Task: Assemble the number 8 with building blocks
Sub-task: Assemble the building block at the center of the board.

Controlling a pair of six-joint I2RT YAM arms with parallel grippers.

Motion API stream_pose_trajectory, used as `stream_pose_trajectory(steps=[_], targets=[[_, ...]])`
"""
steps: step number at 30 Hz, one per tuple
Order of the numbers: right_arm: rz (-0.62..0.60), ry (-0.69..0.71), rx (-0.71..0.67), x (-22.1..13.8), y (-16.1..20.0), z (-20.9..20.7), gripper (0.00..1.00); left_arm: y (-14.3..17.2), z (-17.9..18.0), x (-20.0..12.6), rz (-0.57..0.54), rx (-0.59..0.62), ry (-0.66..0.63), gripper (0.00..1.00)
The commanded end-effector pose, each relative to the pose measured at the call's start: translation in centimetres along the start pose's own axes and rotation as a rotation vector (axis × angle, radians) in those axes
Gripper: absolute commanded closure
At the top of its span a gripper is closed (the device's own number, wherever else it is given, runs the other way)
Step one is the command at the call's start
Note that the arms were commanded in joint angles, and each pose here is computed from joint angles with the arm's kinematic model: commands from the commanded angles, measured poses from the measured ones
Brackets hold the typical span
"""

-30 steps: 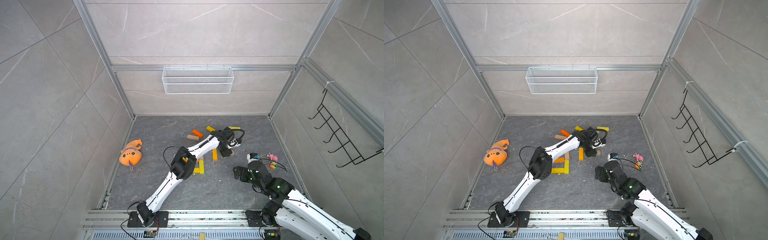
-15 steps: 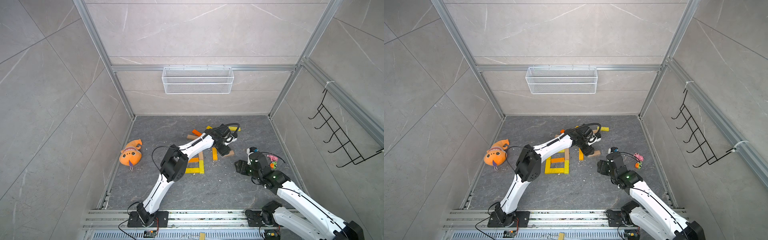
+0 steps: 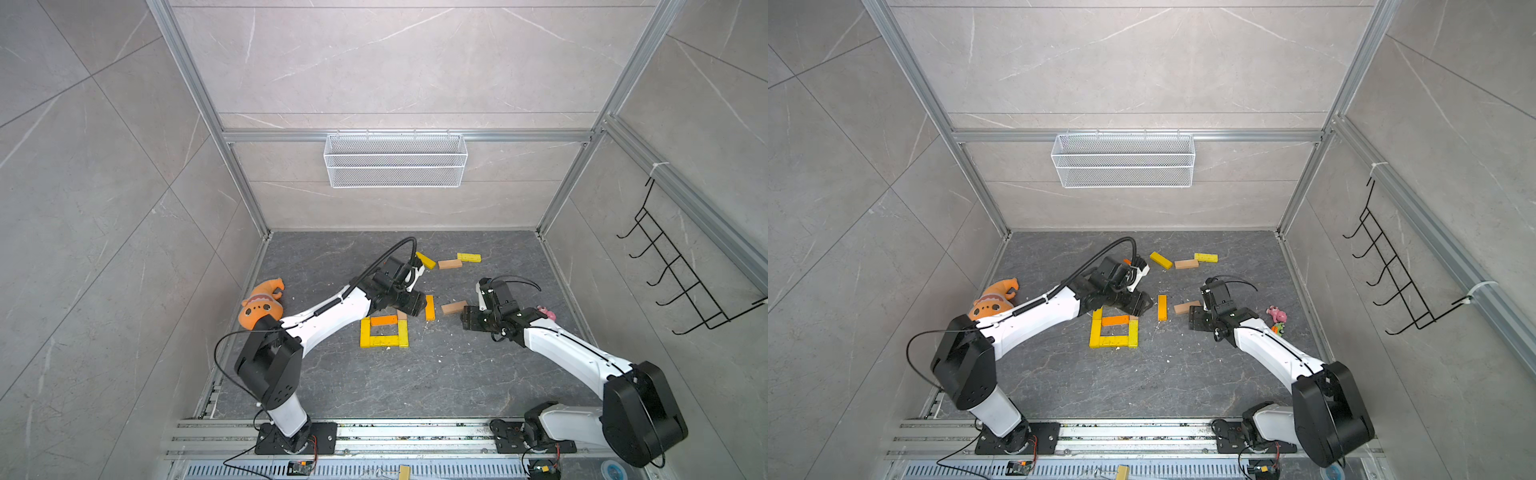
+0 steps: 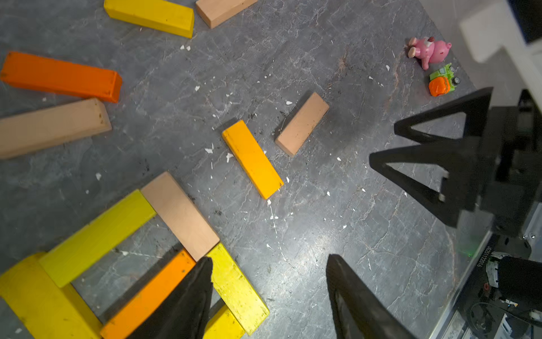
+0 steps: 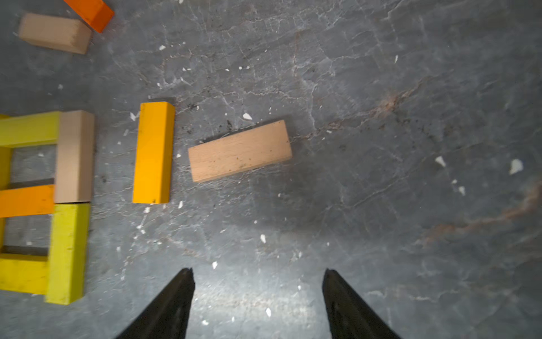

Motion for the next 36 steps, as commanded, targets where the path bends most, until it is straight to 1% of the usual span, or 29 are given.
stream_pose_trajectory(steps=[1,3,7,11,13,15,18,25,29,36], targets=[[0.002,0.063,-0.151,0.8,-1.3,-0.2,0.19,-0.7,-0.4,-2.1,-0.126,-0.087,0.002,0.35],[0.016,0.074,-0.180,1.6,-1.7,-0.2,0.19,0.2,-0.5,-2.7,-0.127,-0.094,0.005,0.36],[0.061,0.077,-0.231,3.3,-2.2,-0.2,0.21,1.5,-0.4,-3.7,-0.128,-0.104,-0.009,0.36],[0.122,0.046,-0.290,4.7,-2.2,0.6,0.21,1.7,-0.7,-4.9,-0.173,-0.109,0.002,0.34],[0.136,0.036,-0.304,5.2,-2.4,0.8,0.21,1.7,-0.6,-5.3,-0.199,-0.117,-0.007,0.19],[0.155,0.032,-0.310,5.7,-2.4,0.8,0.21,1.6,-0.6,-5.6,-0.222,-0.120,-0.013,0.13],[0.180,0.024,-0.311,6.3,-2.3,0.7,0.20,1.6,-0.5,-5.9,-0.235,-0.126,-0.017,0.01],[0.227,0.030,-0.324,7.6,-2.2,0.7,0.19,1.7,-0.6,-6.2,-0.239,-0.131,-0.018,0.00],[0.225,0.019,-0.329,8.1,-2.7,1.0,0.19,2.0,-0.5,-6.1,-0.233,-0.137,-0.021,0.00],[0.248,0.014,-0.338,9.0,-3.0,1.4,0.23,2.4,-0.4,-5.9,-0.225,-0.142,-0.021,0.00]])
Point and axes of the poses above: each gripper's point midway between its finger pads, its own x axis out along the fingers, its own z axis along the line the jaws close on, y = z × x, the point moved 4 cm from there along -x, back along the fingers, and after that the axes turned 12 degrees about x, right-handed, at the moved point
